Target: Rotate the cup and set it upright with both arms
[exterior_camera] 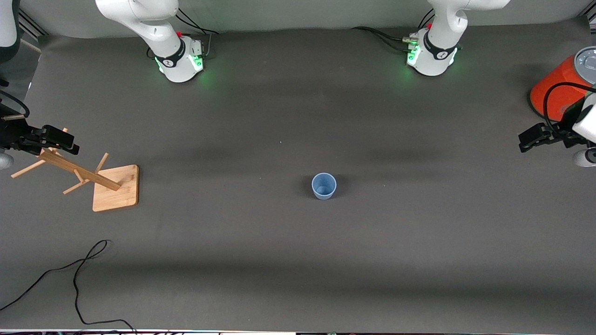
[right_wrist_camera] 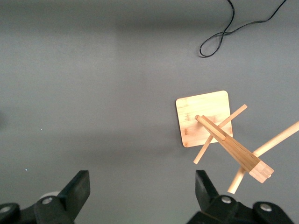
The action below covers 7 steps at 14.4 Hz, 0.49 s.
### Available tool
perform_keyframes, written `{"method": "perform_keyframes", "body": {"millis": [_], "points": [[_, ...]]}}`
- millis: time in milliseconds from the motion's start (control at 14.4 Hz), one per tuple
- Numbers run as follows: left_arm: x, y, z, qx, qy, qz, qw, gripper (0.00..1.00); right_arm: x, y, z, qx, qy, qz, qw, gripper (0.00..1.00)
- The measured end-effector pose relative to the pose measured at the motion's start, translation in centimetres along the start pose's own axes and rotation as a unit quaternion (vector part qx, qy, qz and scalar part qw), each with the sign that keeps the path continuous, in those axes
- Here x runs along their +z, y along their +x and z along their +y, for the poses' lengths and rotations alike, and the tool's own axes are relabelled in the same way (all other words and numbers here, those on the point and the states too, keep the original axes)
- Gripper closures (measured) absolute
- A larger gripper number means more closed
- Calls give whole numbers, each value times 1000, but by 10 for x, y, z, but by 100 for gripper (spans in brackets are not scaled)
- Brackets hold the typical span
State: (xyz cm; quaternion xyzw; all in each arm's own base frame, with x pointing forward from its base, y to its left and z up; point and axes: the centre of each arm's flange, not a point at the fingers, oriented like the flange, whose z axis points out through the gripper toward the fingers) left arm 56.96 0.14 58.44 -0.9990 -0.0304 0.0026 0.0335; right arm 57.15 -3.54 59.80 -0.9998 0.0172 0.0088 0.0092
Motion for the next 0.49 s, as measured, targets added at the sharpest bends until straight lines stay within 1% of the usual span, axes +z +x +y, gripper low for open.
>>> {"method": "perform_keyframes", "body": {"millis": [209, 487], "points": [[0, -1, 8, 4, -10, -1, 1000, 0, 0, 0, 0, 0, 0, 0, 1000, 0], [-3, -1, 9, 5, -14, 2, 1000, 0, 0, 0, 0, 0, 0, 0, 1000, 0]]}}
